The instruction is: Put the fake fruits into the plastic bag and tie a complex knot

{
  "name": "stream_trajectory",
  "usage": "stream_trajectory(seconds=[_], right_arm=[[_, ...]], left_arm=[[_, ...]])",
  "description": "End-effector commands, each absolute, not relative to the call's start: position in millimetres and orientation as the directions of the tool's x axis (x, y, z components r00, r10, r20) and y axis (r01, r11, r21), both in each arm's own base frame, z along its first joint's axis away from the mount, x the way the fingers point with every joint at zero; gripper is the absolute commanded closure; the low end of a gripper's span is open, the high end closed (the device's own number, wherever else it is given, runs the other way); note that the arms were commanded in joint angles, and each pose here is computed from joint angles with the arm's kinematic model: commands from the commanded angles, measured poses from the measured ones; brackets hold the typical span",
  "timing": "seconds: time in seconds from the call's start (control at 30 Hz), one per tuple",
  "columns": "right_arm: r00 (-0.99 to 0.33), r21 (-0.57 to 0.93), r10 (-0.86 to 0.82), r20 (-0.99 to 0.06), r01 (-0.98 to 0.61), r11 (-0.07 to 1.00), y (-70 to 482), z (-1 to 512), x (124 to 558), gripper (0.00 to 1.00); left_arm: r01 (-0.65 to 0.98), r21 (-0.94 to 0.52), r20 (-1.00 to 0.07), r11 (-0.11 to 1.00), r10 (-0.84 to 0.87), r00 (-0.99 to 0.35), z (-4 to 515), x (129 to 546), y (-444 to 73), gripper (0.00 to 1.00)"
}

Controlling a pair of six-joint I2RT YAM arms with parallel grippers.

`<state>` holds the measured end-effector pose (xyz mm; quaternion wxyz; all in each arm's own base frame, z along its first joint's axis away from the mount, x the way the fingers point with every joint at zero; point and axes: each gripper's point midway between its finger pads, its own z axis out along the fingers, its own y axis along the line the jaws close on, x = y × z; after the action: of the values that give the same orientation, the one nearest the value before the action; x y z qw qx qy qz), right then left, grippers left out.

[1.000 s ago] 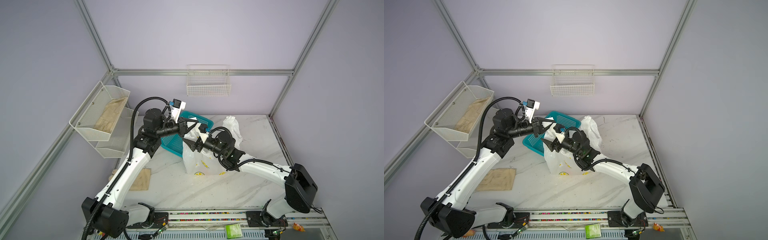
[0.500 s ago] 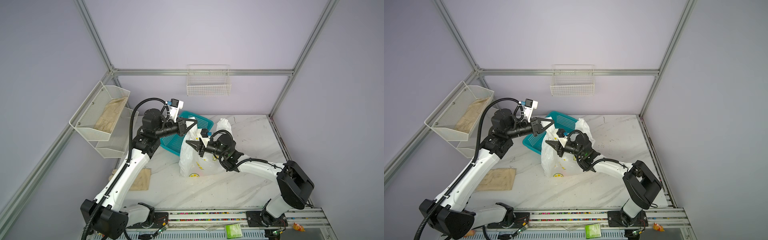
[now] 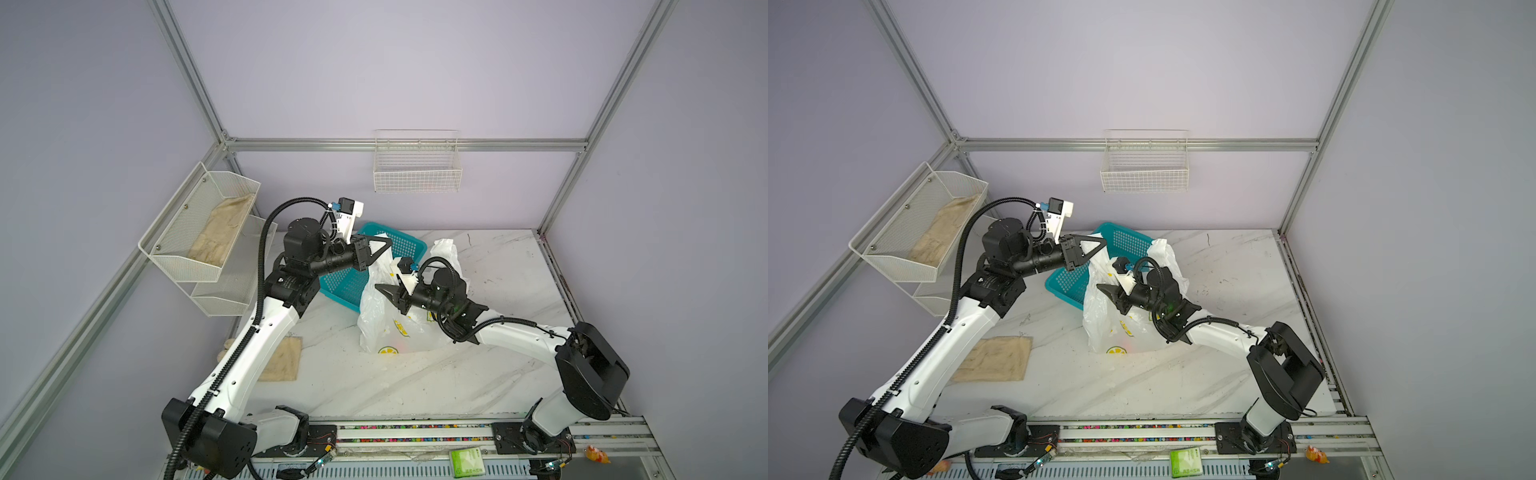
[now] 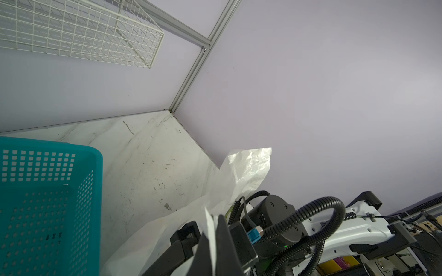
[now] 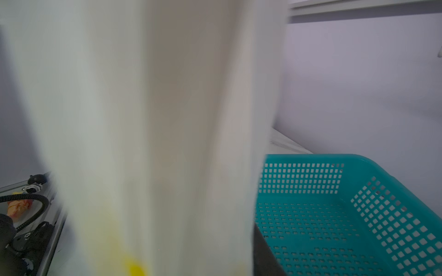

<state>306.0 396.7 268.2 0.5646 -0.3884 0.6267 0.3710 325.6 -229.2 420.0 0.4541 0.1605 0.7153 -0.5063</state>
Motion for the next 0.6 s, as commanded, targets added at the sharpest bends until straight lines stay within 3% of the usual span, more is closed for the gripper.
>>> stream_trajectory(seconds=[0.0,0.07,0.17,0.33,0.57], right_arm=[[-0.107,0.021,-0.171,-0.98,-0.896,0.443,388.4,254.3,304.0,0.71],[-0.089,0.011,-0.161,-0.983,-0.903,0.429,386.1,265.7,298.4,0.64],[-0.067,0.003,-0.125,-0.99,-0.892,0.453,377.6,290.3,296.1,0.43],[-0.083,0.05,-0.043,-0.996,-0.86,0.509,370.5,326.6,297.4,0.19],[-0.007,0.048,0.061,-0.998,-0.716,0.697,361.9,364.5,294.6,0.13]], left_arm=[[0.75,-0.52,-0.854,0.409,-0.282,-0.438,446.1,321.9,-223.7,1.0],[0.746,-0.524,-0.851,0.41,-0.283,-0.442,444.3,322.9,-223.8,1.0],[0.742,-0.53,-0.848,0.412,-0.287,-0.446,443.7,323.6,-223.5,1.0],[0.72,-0.556,-0.831,0.415,-0.298,-0.47,437.5,325.8,-223.0,1.0],[0.698,-0.586,-0.81,0.412,-0.321,-0.491,437.1,328.5,-222.3,1.0]])
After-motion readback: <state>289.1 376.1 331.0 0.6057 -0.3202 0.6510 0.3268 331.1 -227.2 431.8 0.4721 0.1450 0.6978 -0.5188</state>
